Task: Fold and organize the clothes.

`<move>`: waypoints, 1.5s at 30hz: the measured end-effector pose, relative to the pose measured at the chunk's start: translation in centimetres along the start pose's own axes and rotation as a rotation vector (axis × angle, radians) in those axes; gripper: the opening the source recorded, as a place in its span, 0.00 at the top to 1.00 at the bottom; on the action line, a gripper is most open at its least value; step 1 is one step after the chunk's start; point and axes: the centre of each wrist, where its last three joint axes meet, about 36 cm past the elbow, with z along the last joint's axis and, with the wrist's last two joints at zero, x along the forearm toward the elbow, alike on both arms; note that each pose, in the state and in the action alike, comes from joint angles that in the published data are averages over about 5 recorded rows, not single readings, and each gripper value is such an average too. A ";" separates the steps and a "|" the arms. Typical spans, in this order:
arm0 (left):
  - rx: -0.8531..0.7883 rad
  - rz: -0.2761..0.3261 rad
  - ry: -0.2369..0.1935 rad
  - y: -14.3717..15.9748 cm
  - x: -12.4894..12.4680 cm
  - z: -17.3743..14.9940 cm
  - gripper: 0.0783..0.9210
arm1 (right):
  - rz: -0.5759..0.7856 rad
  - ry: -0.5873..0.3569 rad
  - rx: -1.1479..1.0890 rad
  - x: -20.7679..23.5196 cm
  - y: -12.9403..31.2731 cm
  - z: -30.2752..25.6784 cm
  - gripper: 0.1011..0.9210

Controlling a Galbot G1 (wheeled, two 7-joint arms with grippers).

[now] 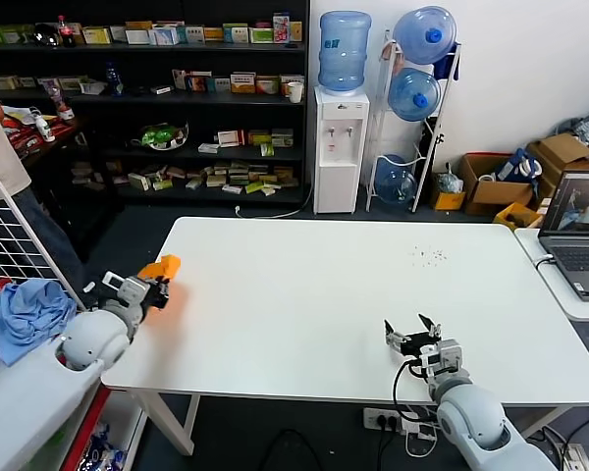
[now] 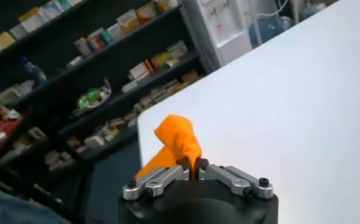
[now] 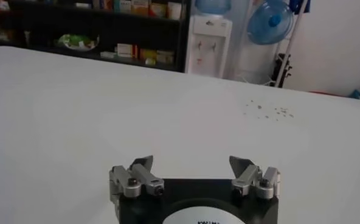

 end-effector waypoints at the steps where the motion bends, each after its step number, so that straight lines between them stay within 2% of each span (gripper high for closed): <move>1: 0.015 0.014 0.001 -0.8 0.0 -0.1 0.94 | 0.002 0.001 0.001 0.1 -0.1 0.0 0.12; 5: 0.082 0.066 0.000 -4.5 -0.4 -0.4 0.94 | 0.009 -0.001 0.006 0.4 -0.7 0.2 0.12; 11: 0.188 0.121 -0.027 -9.9 -1.3 -1.9 0.94 | 0.014 -0.010 0.011 1.2 -1.4 0.6 0.12; 20: 0.371 0.190 -0.094 -18.1 -3.3 -6.2 0.94 | 0.037 -0.018 0.014 2.2 -2.7 1.1 0.12; 31: 0.572 0.265 -0.129 -26.3 -4.4 -11.0 0.93 | 0.058 -0.009 0.019 2.8 -3.8 1.5 0.12; 33: 0.608 0.270 -0.138 -27.1 -4.7 -11.5 0.90 | 0.060 -0.009 0.019 2.9 -3.8 1.5 0.12; 37: 0.683 0.270 -0.175 -28.5 -5.2 -12.1 0.78 | 0.065 -0.013 0.020 3.0 -3.8 1.5 0.12; 45: 0.765 0.291 -0.303 -29.6 -4.8 -11.3 0.50 | 0.077 -0.052 0.014 2.9 -3.9 0.6 0.12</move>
